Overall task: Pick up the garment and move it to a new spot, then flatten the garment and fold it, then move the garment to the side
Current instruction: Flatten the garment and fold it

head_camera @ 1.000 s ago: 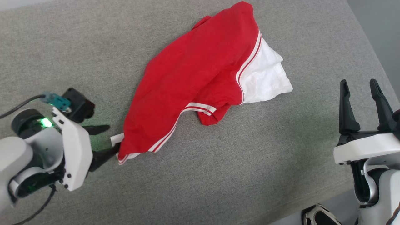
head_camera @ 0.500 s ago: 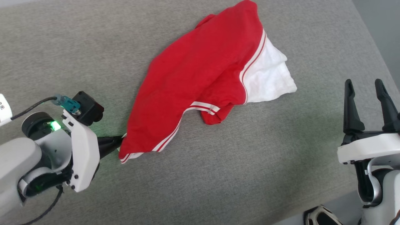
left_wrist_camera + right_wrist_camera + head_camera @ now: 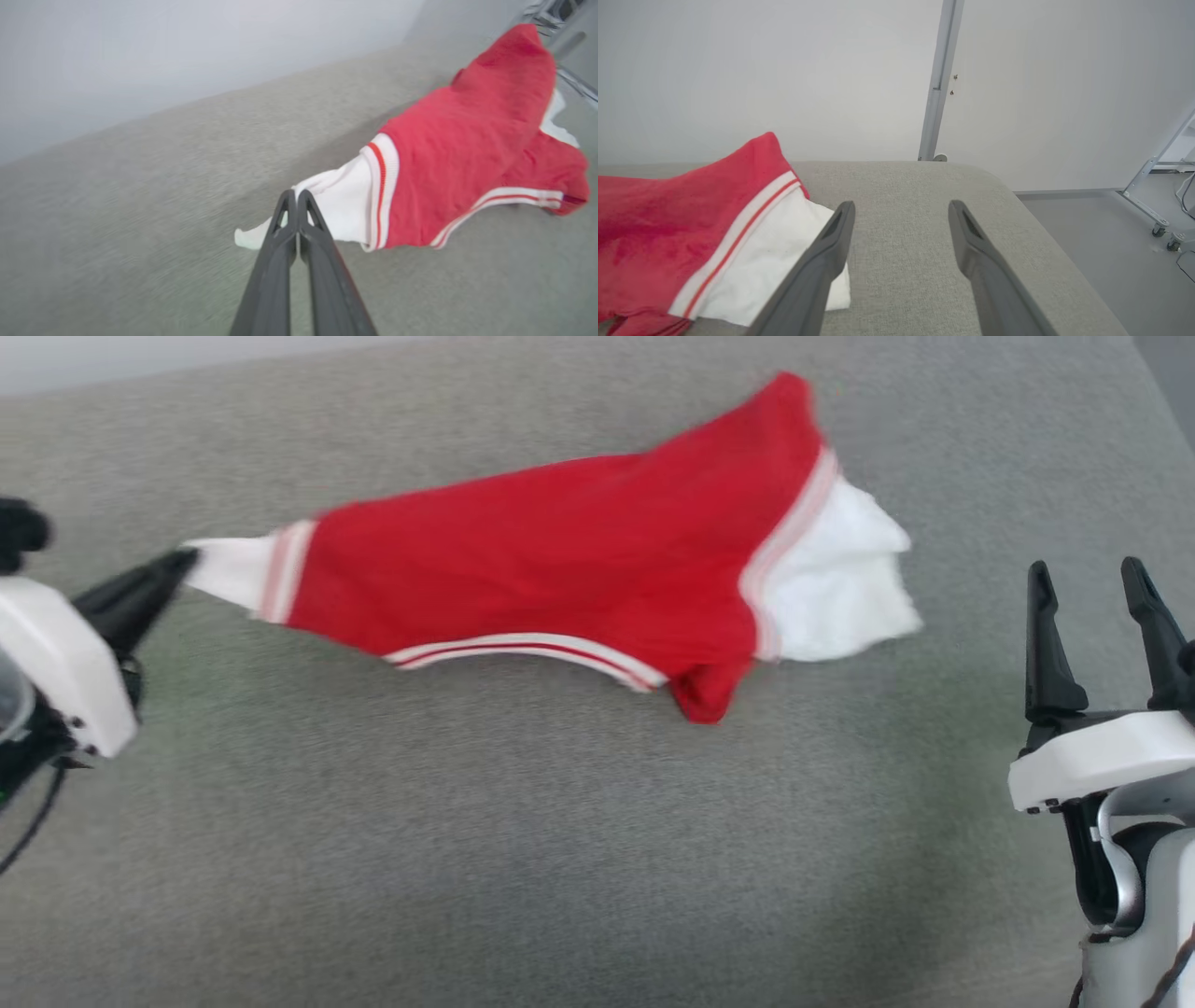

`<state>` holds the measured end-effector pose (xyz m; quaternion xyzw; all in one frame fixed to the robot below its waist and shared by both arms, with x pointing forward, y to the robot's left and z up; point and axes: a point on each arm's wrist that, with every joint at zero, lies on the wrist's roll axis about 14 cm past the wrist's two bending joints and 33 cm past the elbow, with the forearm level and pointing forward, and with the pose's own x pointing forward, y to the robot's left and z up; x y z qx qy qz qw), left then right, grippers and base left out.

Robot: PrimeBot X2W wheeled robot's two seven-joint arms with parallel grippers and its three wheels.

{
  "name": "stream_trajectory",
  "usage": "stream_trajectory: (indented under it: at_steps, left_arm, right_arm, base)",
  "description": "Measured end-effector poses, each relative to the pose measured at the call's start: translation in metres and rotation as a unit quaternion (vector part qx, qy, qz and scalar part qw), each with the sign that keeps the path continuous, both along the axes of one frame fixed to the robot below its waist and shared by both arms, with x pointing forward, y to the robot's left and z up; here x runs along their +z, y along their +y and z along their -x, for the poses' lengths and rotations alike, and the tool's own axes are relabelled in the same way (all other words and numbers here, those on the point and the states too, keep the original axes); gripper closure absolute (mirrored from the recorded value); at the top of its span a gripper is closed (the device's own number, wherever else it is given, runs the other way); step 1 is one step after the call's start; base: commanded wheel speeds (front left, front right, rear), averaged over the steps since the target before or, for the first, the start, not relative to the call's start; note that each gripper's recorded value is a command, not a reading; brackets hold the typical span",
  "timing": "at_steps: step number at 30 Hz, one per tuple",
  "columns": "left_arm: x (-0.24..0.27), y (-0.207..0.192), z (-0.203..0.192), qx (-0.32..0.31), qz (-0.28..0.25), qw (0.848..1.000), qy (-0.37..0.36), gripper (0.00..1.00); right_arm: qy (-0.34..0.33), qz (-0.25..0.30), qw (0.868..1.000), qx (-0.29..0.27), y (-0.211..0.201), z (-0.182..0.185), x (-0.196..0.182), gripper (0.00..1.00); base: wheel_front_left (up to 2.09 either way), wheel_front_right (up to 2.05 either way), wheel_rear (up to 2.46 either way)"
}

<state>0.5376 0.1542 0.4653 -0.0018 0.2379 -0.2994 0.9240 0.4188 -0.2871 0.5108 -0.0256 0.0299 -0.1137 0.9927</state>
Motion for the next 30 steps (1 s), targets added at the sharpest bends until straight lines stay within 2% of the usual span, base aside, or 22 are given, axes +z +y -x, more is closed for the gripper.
stream_trajectory:
  at_steps: [3, 6, 12, 18, 24, 25, 26, 27, 28, 30]
  left_arm:
    - [-0.001, 0.041, -0.003, 0.074, 0.002, 0.997, -0.008, 1.0]
    - [-0.018, 0.068, 0.008, 0.119, -0.008, 0.993, 0.013, 1.0]
    - [-0.058, 0.092, 0.036, 0.152, -0.04, 0.985, 0.077, 1.0]
    - [-0.066, 0.133, 0.031, 0.211, -0.073, 0.972, 0.066, 1.0]
    - [-0.071, 0.121, 0.03, 0.225, -0.048, 0.971, 0.065, 1.0]
    - [-0.072, 0.121, 0.031, 0.229, -0.042, 0.97, 0.065, 0.85]
    - [-0.072, 0.119, 0.033, 0.229, -0.039, 0.97, 0.064, 0.58]
    - [-0.073, 0.118, 0.035, 0.229, -0.036, 0.971, 0.061, 0.24]
    - [-0.072, 0.118, 0.036, 0.231, -0.033, 0.971, 0.056, 0.0]
    - [-0.067, 0.119, 0.038, 0.24, -0.022, 0.97, 0.042, 0.0]
  right_arm:
    - [0.0, 0.0, 1.0, 0.017, 0.012, -0.008, 0.003, 0.0]
    - [-0.002, 0.001, 1.0, 0.03, 0.021, -0.015, 0.007, 0.0]
    - [0.001, 0.006, 0.999, 0.042, 0.029, -0.019, 0.01, 0.0]
    - [0.004, 0.01, 0.999, 0.042, 0.029, -0.019, 0.012, 0.0]
    - [0.015, 0.011, 0.999, 0.043, 0.03, -0.015, 0.009, 0.0]
    - [0.017, 0.011, 0.999, 0.044, 0.031, -0.015, 0.009, 0.0]
    - [0.018, 0.011, 0.999, 0.045, 0.032, -0.015, 0.009, 0.0]
    - [0.021, 0.012, 0.999, 0.049, 0.035, -0.015, 0.009, 0.0]
    - [0.024, 0.012, 0.998, 0.051, 0.036, -0.015, 0.008, 0.0]
    - [0.031, 0.013, 0.998, 0.057, 0.041, -0.016, 0.006, 0.0]
  base:
    - [0.0, 0.0, 0.0]
    - [0.0, 0.0, 0.0]
    - [0.0, 0.0, 0.0]
    - [0.0, 0.0, 0.0]
    - [0.0, 0.0, 0.0]
    - [0.0, 0.0, 0.0]
    - [0.0, 0.0, 0.0]
    - [0.0, 0.0, 0.0]
    - [0.0, 0.0, 0.0]
    - [0.0, 0.0, 0.0]
